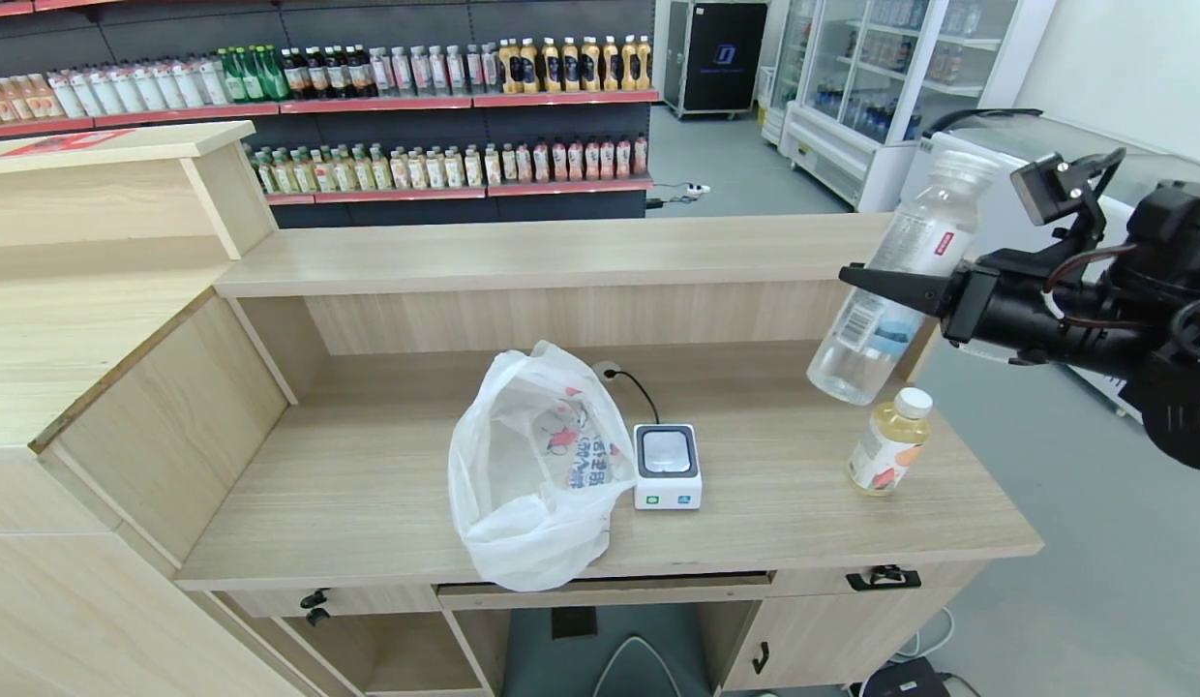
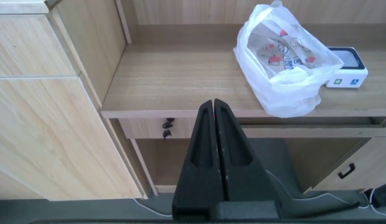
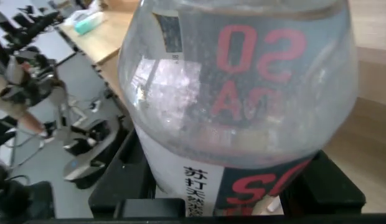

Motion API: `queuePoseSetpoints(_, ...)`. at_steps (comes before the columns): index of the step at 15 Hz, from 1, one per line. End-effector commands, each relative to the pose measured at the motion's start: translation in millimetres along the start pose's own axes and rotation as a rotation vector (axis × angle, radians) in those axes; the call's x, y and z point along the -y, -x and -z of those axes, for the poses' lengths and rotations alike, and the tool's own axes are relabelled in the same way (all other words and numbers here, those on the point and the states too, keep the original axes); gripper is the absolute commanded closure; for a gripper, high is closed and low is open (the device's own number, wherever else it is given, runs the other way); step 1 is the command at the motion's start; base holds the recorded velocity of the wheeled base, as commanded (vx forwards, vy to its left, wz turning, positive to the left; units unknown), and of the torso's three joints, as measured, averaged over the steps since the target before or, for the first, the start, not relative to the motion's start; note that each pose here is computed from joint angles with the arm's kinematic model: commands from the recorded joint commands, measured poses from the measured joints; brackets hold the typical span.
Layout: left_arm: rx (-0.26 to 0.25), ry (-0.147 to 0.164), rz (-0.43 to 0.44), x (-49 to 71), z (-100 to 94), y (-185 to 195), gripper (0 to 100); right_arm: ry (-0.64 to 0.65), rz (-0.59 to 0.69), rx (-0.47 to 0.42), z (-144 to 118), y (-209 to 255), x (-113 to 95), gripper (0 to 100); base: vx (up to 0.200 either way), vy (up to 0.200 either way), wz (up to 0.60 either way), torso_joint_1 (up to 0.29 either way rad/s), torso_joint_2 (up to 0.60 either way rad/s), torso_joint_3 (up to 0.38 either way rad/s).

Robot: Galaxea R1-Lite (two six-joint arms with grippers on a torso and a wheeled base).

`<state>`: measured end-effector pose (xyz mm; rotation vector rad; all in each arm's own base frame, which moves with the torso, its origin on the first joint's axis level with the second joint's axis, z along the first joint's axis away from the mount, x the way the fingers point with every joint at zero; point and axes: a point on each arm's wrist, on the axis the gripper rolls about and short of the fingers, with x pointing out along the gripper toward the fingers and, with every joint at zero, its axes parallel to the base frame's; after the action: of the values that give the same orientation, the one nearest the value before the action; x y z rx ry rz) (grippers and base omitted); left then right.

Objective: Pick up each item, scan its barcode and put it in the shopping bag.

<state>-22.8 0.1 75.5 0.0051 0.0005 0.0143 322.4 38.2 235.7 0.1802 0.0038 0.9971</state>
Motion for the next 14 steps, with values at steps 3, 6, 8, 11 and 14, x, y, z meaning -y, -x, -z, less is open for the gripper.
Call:
queuePoseSetpoints(3,0.0,0.001,-0.001,0.0,0.0,0.0,100,-0.108,-0.17,-0.004,-23.0,1.5,-50.9,100,0.0,0.0,0.0,0.0,0.0,0.0)
queuePoseSetpoints(6,0.0,0.001,-0.001,0.0,0.0,0.0,100,-0.164,-0.249,-0.022,-31.1,6.2,-69.6,100,0.0,0.0,0.0,0.0,0.0,0.0)
queuePoseSetpoints(8,0.0,0.001,0.0,0.0,0.0,0.0,100,-0.18,-0.276,-0.025,-33.6,5.8,-77.9,100,0.0,0.0,0.0,0.0,0.0,0.0)
queuePoseSetpoints(11,0.0,0.001,-0.001,0.0,0.0,0.0,100,-0.207,-0.321,-0.034,-37.8,4.5,-93.8,100,0.0,0.0,0.0,0.0,0.0,0.0)
queuePoseSetpoints(14,0.0,0.001,-0.001,0.0,0.0,0.0,100,-0.242,-0.454,-0.084,-42.8,3.6,-115.2,100,0.0,0.0,0.0,0.0,0.0,0.0)
